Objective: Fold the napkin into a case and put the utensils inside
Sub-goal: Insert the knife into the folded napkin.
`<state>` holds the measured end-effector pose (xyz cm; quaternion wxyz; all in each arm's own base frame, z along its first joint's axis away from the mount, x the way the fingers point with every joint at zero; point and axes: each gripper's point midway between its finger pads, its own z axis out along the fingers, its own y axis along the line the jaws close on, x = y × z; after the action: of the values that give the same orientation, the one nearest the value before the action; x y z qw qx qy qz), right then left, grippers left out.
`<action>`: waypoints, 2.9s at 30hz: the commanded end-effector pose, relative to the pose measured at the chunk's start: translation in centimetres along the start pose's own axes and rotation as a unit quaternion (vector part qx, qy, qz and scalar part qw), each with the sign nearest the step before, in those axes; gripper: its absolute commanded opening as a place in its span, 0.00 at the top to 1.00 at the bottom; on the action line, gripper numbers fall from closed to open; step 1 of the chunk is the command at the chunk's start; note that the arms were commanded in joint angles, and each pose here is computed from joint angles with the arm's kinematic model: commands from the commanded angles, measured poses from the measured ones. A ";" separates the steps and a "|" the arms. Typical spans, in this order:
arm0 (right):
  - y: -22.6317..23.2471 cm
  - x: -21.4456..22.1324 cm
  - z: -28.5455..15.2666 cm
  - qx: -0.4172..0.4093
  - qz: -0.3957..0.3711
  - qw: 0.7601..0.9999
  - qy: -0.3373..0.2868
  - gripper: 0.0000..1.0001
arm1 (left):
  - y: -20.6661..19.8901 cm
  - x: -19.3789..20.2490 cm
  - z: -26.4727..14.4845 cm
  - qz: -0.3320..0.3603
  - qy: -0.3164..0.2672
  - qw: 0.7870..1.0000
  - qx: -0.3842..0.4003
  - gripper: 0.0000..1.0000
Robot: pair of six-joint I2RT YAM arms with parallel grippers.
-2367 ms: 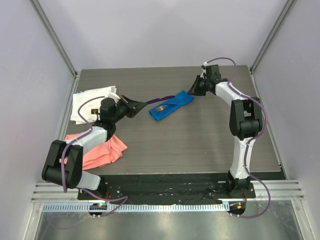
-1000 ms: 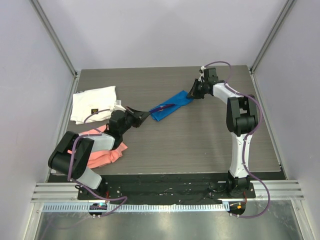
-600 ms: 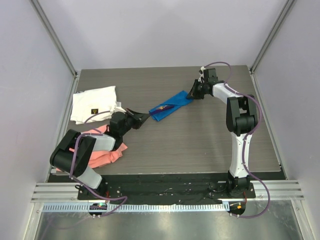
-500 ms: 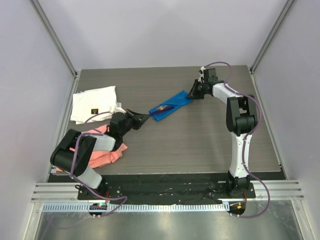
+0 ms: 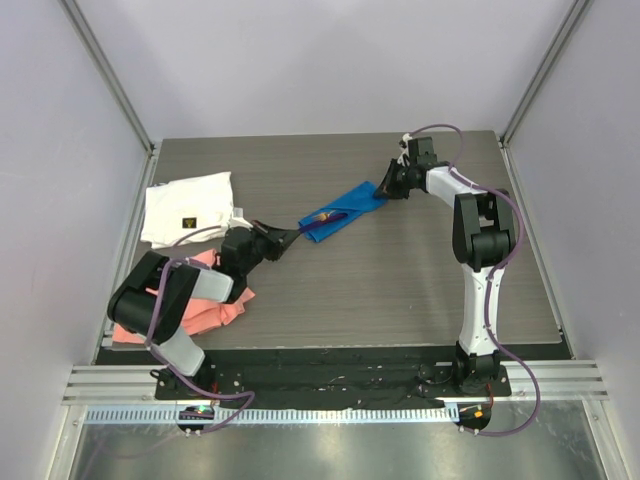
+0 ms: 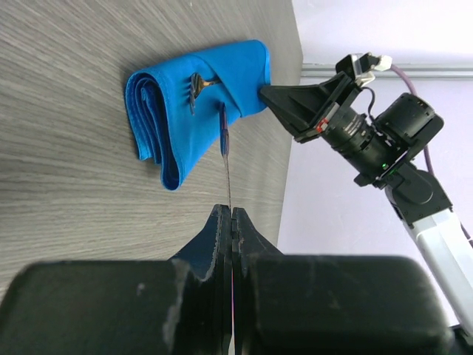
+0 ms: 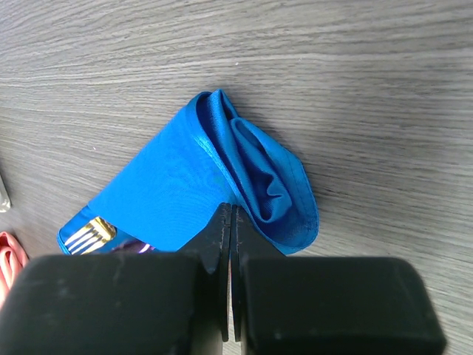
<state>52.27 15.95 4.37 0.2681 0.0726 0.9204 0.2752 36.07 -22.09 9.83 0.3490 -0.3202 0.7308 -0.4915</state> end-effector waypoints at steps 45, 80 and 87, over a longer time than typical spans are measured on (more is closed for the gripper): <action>0.1 -1.2 0.5 -0.006 0.005 1.000 -0.007 0.99 | -2.8 0.7 4.3 -0.057 -0.067 0.991 0.100 1.00; 1.3 -2.6 0.2 -0.021 -0.001 1.000 -0.014 0.99 | -2.2 0.4 7.1 -0.012 -0.035 0.994 0.106 1.00; 2.5 -3.7 -0.1 -0.035 -0.003 0.999 -0.020 0.99 | -2.5 0.6 8.0 -0.008 -0.011 0.994 0.109 1.00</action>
<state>54.00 16.31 4.73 0.2674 0.0718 0.9170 0.2872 42.02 -26.42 7.38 0.3750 -0.3282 0.6772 -0.5413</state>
